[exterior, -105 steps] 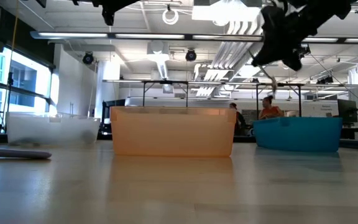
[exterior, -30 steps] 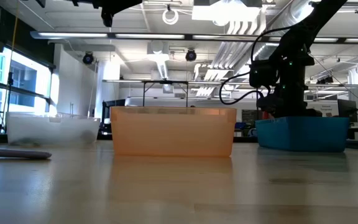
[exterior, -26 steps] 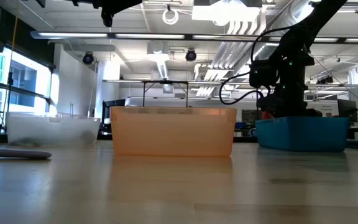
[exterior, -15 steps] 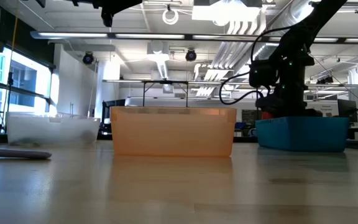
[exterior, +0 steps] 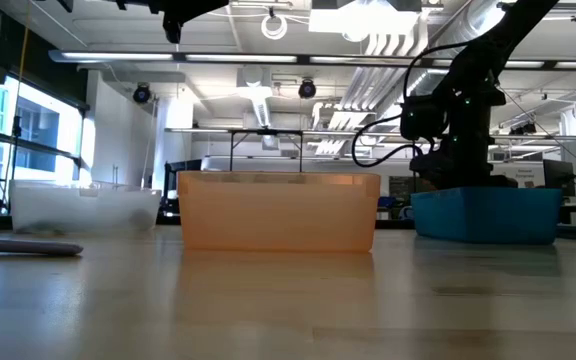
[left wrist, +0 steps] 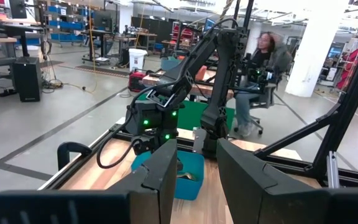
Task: Sort silverware by color (type)
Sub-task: Put the left gold spoon into the blue bin, then put the right gold spoon into the blue bin
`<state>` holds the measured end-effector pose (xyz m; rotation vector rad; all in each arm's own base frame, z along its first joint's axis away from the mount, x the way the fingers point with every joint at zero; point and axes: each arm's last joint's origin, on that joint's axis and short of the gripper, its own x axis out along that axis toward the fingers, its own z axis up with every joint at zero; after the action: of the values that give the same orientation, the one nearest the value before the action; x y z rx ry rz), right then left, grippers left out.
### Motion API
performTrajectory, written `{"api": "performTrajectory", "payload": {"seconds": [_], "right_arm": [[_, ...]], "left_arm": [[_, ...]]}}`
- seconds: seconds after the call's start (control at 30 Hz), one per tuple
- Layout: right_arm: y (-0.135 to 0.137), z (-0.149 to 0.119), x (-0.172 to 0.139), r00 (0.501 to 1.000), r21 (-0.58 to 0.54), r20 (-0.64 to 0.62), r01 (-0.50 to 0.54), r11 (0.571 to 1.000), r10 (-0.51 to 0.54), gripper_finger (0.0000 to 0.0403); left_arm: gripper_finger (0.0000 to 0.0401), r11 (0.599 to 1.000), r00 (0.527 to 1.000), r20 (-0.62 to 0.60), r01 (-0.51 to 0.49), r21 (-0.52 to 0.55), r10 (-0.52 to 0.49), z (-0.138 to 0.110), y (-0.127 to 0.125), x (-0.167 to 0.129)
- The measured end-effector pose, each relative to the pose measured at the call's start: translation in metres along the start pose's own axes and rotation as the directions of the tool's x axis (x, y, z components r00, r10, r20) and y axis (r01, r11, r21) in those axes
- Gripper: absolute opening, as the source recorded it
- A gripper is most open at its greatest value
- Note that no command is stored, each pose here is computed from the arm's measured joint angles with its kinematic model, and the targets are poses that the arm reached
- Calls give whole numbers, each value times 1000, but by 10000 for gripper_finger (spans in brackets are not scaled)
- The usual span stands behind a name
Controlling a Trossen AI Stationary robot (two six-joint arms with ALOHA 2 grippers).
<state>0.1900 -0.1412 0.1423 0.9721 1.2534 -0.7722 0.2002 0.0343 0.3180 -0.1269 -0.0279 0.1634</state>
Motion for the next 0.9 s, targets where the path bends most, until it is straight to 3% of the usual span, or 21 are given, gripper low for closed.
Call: {"api": "performTrajectory", "payload": {"seconds": [0.9], "right_arm": [[0, -5, -16, 998, -16, 37, -50, 999, 51, 102]], "left_arm": [[106, 1000, 1000, 0, 0, 1, 0, 0, 0, 0]]}}
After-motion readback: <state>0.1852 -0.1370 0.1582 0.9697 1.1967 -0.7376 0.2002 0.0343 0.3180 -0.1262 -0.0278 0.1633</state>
